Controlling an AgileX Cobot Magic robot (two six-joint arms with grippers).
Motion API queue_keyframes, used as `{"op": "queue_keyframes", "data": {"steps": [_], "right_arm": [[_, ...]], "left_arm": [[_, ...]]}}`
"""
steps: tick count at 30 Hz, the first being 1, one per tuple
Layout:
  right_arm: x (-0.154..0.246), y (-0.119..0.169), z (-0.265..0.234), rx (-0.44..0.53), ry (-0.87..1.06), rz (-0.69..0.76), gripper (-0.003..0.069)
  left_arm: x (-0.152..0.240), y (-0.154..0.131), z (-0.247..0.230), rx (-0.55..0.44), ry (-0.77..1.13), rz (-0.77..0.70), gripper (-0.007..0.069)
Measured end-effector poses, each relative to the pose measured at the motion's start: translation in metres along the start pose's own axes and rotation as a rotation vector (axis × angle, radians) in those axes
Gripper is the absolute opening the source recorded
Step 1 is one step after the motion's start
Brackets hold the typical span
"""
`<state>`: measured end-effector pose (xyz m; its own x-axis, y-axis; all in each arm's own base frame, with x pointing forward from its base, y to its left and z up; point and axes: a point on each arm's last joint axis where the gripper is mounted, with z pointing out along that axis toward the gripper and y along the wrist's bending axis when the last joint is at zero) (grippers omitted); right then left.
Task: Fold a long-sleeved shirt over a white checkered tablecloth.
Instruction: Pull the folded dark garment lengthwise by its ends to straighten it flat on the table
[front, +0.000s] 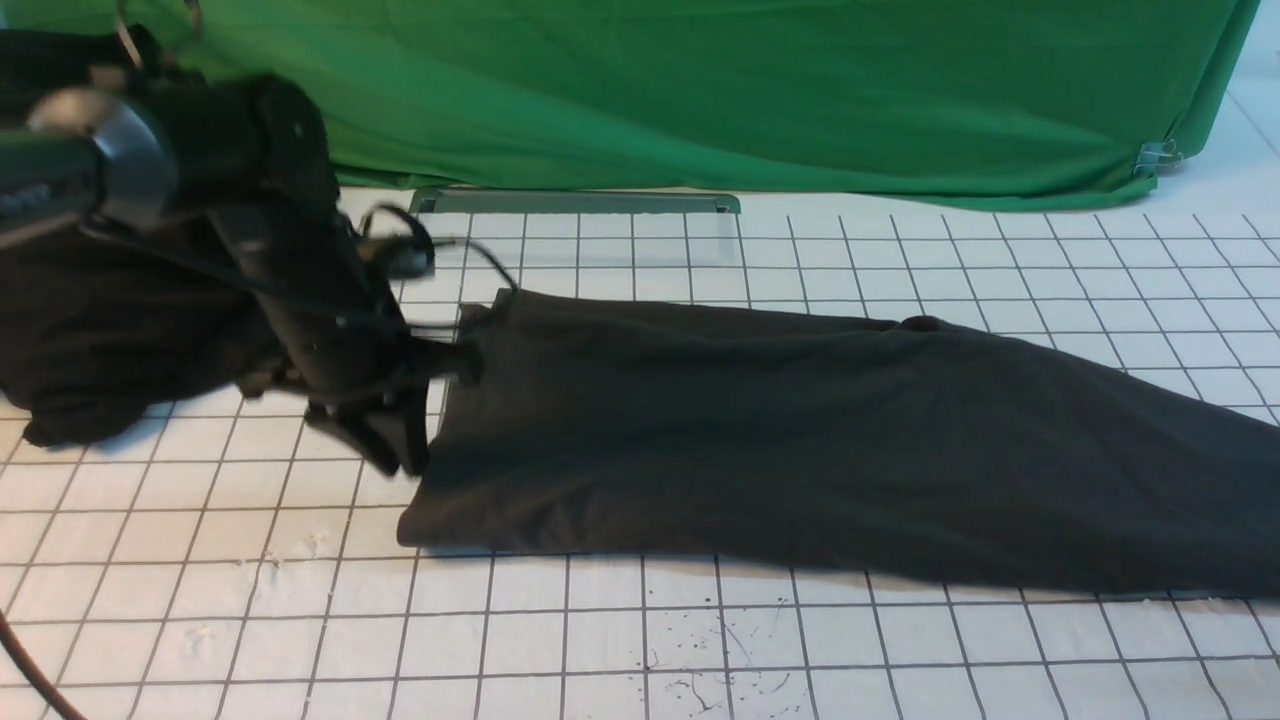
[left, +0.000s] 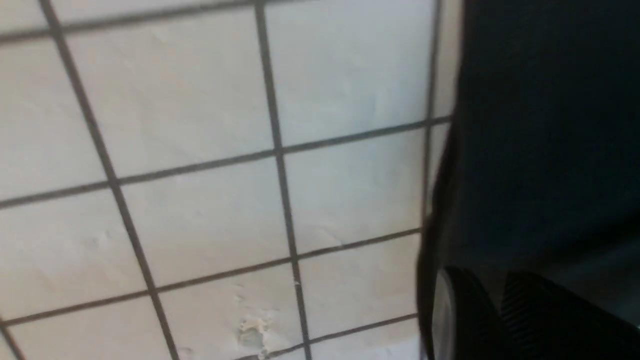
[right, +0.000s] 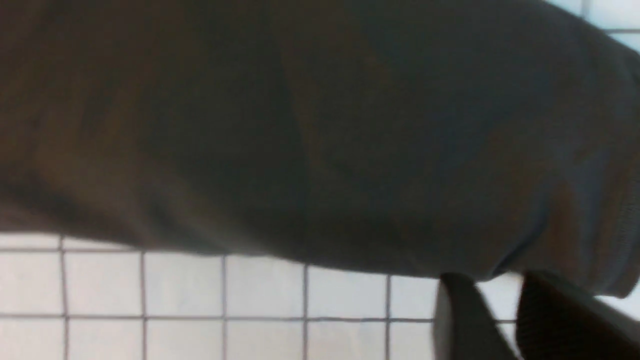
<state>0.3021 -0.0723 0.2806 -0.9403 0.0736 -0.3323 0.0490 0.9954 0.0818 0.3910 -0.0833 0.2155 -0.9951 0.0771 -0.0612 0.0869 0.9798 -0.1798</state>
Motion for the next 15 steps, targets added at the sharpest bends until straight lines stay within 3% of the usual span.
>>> {"op": "queue_keyframes", "data": {"steps": [6,15], "right_arm": [[0.000,-0.043,0.036,0.034,0.052,0.149,0.0466],[0.006,-0.078,0.084,0.062,0.142,0.236,0.0578]], "left_arm": [[0.000,-0.006,-0.036,0.009,-0.108,0.016,0.0218],[-0.002,-0.006,-0.032,0.008,-0.104,-0.001,0.0346]]}}
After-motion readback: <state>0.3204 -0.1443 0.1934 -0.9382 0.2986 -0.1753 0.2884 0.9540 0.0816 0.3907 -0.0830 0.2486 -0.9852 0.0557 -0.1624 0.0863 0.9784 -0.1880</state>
